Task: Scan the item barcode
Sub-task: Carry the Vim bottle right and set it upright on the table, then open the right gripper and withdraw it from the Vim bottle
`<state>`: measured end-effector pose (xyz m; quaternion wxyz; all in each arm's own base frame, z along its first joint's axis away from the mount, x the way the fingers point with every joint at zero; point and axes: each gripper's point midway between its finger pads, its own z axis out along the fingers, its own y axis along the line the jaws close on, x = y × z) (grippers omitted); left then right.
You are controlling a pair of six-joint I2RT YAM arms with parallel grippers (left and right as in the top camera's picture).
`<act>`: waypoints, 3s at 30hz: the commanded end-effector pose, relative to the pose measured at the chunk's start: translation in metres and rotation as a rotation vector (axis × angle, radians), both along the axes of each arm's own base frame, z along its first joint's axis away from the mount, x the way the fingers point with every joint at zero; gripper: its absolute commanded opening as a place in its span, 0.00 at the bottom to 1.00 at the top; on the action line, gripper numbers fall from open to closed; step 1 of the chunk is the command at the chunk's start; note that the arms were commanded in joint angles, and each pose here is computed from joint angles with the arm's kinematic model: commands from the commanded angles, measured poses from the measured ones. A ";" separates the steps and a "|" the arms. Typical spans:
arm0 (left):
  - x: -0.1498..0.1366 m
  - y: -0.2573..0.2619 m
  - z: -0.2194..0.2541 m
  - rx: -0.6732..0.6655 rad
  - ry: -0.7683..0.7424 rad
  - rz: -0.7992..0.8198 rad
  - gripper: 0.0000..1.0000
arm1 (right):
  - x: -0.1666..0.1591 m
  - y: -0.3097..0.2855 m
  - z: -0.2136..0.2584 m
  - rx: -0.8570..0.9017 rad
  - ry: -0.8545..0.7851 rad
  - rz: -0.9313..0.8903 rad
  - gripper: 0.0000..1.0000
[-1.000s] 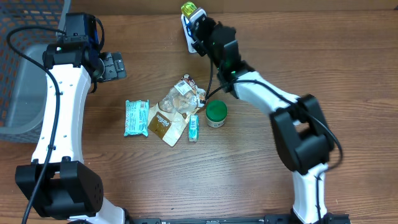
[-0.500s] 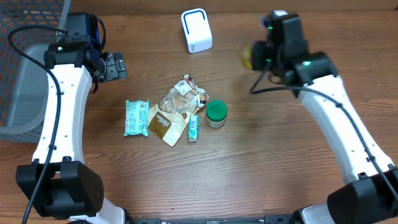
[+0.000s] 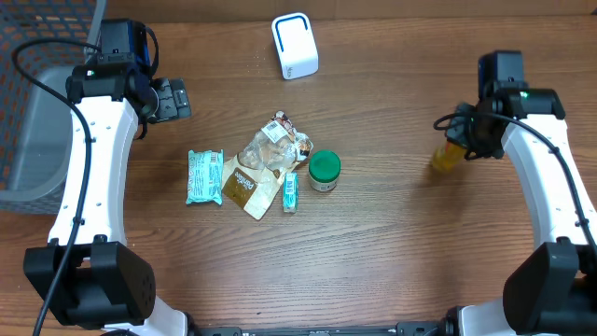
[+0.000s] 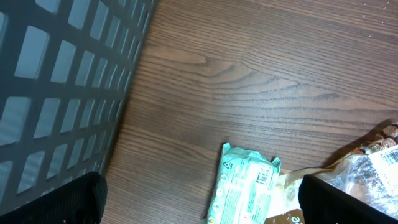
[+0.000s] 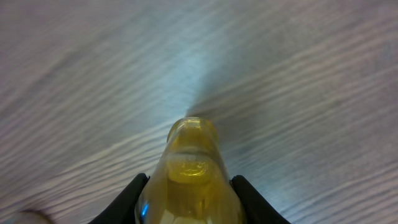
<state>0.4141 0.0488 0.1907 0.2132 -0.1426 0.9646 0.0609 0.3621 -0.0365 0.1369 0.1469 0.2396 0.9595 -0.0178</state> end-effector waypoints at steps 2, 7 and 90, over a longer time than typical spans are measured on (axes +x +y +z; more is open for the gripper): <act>0.003 0.001 0.009 0.008 -0.026 0.001 1.00 | -0.007 -0.008 -0.017 0.002 0.011 -0.041 0.08; 0.003 0.001 0.009 0.008 -0.025 0.001 0.99 | -0.009 -0.008 -0.031 -0.001 0.012 -0.042 0.14; 0.003 0.001 0.009 0.007 -0.025 0.001 0.99 | 0.002 0.140 -0.019 0.138 -0.083 0.387 0.37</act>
